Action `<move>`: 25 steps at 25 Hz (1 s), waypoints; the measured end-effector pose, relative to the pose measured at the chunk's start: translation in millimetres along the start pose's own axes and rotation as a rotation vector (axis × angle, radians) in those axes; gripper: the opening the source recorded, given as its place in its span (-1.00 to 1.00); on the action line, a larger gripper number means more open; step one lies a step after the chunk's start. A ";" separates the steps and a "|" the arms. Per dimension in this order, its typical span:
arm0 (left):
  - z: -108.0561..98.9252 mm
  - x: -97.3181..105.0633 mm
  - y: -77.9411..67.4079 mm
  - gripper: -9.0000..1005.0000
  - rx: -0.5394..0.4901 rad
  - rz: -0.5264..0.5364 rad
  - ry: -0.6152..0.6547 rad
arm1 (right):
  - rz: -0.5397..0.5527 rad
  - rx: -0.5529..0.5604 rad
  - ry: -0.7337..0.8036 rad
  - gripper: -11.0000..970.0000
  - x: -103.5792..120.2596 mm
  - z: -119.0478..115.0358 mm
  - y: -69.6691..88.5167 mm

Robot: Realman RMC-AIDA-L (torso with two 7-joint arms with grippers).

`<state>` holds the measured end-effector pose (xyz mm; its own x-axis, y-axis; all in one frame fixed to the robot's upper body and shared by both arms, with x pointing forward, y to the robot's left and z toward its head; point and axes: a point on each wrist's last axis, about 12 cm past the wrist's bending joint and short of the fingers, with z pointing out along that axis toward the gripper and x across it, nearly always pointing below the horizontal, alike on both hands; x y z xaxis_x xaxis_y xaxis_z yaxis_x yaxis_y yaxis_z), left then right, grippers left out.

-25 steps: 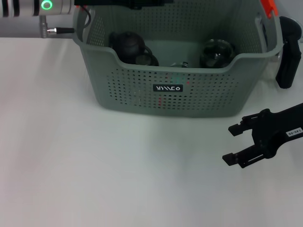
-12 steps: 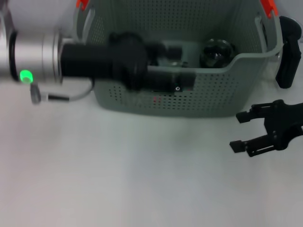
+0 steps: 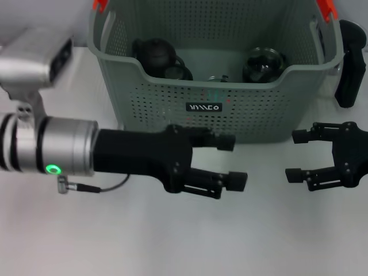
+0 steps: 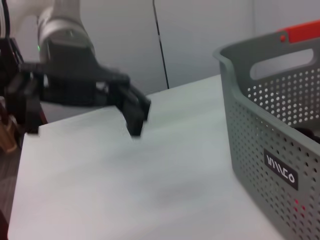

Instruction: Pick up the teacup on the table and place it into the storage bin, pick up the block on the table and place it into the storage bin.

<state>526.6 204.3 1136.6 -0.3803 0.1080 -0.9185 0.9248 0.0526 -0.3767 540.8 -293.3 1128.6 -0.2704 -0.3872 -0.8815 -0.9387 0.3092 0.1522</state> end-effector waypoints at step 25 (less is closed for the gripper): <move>23.8 41.4 40.0 0.75 -0.231 0.019 0.153 | 0.045 0.075 0.028 0.92 21.2 0.2 -6.0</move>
<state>548.0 187.2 1080.6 -0.3761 0.2584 -0.8898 0.9122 0.2720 -0.3066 540.7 -303.2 1108.9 -0.3185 -0.3950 -0.8617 -0.9073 0.3905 0.1563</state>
